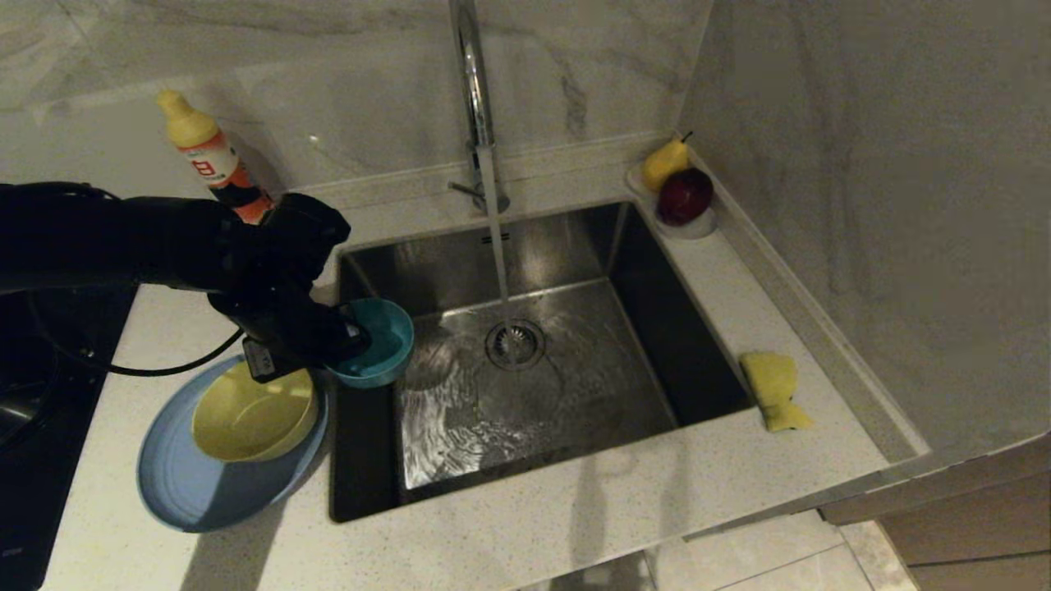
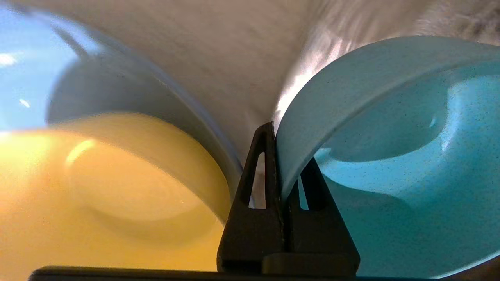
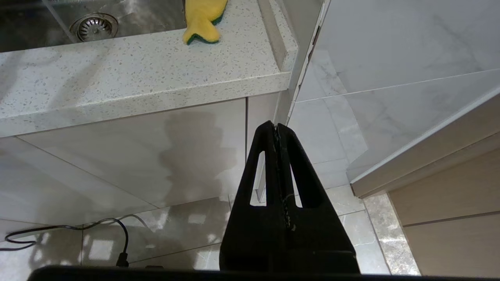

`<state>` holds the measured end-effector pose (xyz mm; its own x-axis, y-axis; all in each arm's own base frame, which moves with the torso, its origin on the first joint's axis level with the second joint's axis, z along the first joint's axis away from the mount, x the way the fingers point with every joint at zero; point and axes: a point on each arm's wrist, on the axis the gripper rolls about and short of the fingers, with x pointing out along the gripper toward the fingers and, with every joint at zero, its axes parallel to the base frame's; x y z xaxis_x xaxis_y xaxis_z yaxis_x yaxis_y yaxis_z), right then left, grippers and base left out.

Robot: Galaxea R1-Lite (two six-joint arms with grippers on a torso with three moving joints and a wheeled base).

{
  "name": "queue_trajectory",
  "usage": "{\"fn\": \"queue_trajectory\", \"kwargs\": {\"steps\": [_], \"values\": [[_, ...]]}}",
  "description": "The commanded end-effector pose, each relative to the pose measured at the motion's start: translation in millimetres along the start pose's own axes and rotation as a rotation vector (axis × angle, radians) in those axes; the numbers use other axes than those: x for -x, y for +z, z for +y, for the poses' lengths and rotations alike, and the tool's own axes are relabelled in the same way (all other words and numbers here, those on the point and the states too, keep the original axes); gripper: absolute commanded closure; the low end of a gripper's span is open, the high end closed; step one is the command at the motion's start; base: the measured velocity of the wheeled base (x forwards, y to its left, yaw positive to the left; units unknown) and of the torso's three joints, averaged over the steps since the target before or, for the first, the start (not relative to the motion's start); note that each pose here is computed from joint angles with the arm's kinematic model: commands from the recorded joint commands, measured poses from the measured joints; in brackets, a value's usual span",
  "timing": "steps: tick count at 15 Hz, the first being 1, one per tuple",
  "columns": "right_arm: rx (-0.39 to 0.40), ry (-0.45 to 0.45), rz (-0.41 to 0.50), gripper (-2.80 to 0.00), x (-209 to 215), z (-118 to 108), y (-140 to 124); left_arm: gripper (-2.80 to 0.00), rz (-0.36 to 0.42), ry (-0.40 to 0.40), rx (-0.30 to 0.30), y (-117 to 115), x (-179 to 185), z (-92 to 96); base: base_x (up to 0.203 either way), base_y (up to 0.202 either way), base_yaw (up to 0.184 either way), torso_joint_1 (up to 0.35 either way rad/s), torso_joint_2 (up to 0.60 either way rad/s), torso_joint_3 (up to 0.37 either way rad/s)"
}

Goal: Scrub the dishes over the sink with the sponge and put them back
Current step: Pick up a bowl and the sponge

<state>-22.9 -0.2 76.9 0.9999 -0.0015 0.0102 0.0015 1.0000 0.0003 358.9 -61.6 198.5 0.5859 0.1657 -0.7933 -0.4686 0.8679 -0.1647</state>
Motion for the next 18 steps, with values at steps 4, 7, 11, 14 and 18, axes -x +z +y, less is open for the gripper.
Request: {"fn": "queue_trajectory", "kwargs": {"steps": [4,7,11,14,18], "values": [[0.000,0.000,-0.001,0.00,0.0,0.0,0.0,0.00,-0.024,-0.001,0.030,6.7,10.3,11.2,0.000,0.000,0.000,0.000,0.00,0.000],[0.000,0.000,-0.001,0.00,0.0,0.0,0.0,0.00,-0.038,-0.002,0.048,8.7,17.9,18.2,0.000,0.000,0.000,0.000,0.00,0.000],[0.000,0.000,-0.001,0.00,0.1,0.0,0.0,0.00,-0.082,-0.056,0.106,17.6,27.3,13.3,0.000,0.000,0.000,0.000,0.00,0.000],[0.000,0.000,-0.002,0.00,0.1,0.0,-0.1,0.00,-0.106,-0.131,0.146,19.3,38.8,-0.3,0.000,0.000,0.000,0.000,0.00,0.000],[-0.001,0.000,-0.001,0.00,0.0,0.0,0.0,0.00,-0.165,-0.229,0.155,21.7,75.9,-13.4,0.000,0.000,0.000,0.000,0.00,0.000]]}}
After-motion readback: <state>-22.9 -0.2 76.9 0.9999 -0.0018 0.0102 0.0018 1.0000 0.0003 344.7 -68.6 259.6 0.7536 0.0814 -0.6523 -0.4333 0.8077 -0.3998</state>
